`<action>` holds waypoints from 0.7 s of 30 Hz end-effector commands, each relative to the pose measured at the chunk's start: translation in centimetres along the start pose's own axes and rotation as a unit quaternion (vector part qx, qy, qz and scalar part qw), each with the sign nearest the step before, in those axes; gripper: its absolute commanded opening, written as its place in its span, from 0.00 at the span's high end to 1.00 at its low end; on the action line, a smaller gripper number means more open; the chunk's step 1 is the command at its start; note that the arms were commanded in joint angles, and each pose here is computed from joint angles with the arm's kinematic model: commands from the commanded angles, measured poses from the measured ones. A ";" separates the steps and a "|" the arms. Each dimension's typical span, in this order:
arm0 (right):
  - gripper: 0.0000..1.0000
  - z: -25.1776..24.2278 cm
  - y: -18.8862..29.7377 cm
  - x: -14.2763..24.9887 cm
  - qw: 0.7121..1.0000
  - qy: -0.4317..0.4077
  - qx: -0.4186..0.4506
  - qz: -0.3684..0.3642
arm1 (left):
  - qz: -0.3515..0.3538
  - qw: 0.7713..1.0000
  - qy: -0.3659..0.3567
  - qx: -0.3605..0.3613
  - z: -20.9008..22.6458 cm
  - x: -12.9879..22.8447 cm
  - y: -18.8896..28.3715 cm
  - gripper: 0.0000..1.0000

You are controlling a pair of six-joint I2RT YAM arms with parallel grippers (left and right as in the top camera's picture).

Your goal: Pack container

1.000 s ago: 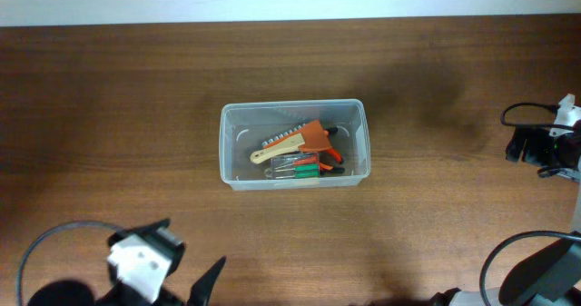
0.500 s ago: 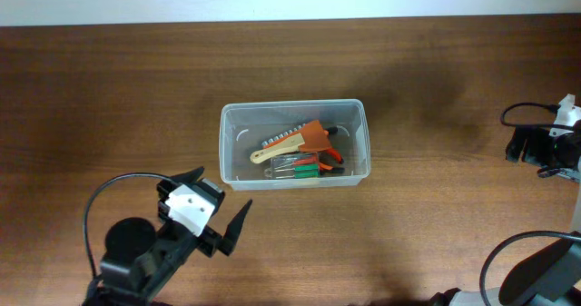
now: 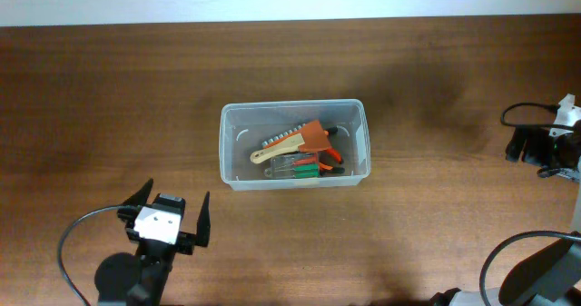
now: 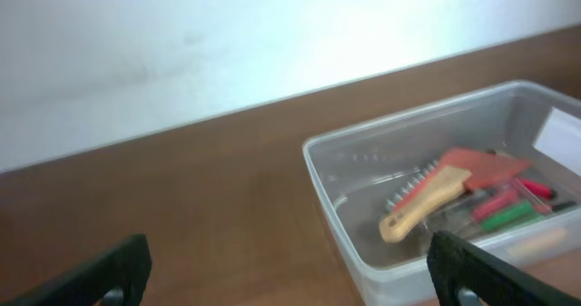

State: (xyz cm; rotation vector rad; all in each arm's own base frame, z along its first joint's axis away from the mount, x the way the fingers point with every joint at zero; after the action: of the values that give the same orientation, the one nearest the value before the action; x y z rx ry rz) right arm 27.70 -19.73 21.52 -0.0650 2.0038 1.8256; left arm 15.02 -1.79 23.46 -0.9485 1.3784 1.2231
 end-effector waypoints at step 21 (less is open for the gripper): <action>0.01 0.1 0.2 0.0 1.000 -0.006 -0.003 -0.005 | -0.064 0.997 -0.015 -0.044 1.2 6.0 -2.4 0.01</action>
State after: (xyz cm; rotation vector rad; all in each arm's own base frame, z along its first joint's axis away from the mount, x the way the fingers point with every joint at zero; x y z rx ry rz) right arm 27.70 -19.72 21.52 -0.0646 2.0029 1.8257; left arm 16.49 -0.82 18.36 -1.0810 1.2010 1.1514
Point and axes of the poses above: each gripper's point midway between its finger pads, its own y axis back along the fingers, its own z axis along the line the jaws close on, x = y × z, the point moved 8 cm from there along y, back along the fingers, and after that the axes turned 7 degrees about y, right-handed, at the moved point
